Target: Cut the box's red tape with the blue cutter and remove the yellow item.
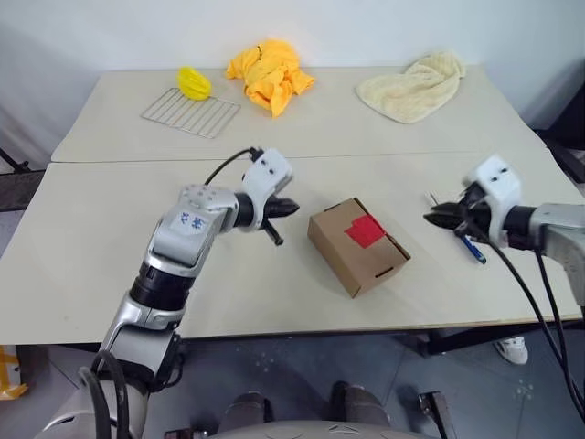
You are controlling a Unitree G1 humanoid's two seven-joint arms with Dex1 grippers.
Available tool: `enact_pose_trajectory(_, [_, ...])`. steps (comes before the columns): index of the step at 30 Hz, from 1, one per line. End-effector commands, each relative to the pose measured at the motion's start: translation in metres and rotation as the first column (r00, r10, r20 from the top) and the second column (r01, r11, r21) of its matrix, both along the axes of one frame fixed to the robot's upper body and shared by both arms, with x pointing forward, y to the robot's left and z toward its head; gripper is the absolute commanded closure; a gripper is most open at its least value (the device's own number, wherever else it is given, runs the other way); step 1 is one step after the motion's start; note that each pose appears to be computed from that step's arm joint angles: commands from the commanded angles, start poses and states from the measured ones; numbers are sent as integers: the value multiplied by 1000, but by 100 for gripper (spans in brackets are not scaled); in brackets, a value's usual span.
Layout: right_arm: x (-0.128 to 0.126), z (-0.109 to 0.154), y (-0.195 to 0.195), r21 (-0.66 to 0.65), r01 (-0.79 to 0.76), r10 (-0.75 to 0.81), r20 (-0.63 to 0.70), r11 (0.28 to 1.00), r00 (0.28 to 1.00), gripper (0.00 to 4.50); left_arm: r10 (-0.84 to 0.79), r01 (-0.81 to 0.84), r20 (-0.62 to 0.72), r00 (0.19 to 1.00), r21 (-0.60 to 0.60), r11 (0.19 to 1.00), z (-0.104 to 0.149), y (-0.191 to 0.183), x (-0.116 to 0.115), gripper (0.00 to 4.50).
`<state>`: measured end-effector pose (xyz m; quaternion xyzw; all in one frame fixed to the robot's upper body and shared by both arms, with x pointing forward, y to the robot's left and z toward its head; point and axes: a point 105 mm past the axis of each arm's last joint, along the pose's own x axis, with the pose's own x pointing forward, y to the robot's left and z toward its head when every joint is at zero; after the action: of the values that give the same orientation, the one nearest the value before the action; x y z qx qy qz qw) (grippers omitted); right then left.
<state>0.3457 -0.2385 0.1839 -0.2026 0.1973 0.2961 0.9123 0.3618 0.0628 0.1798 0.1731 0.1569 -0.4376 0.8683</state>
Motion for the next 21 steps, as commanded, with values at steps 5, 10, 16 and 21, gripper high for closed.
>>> enact_pose_trajectory(5, [9,-5,19,-52,-119,118,-29,992,993,448,-70,68,-119,990,-22,997,-19,-20,-29,450])
enact_pose_trajectory(10, [8,-9,28,-58,-152,150,-46,987,988,448,-100,93,-144,985,-54,994,-23,-37,-37,450])
enact_pose_trajectory(16, [4,-19,36,-66,-165,159,-86,984,984,448,-106,94,-119,987,-105,990,-19,-57,-27,450])
enact_pose_trajectory(21, [-7,-21,45,-56,-189,182,-112,980,977,448,-136,124,-99,986,-121,985,-17,-73,-17,450])
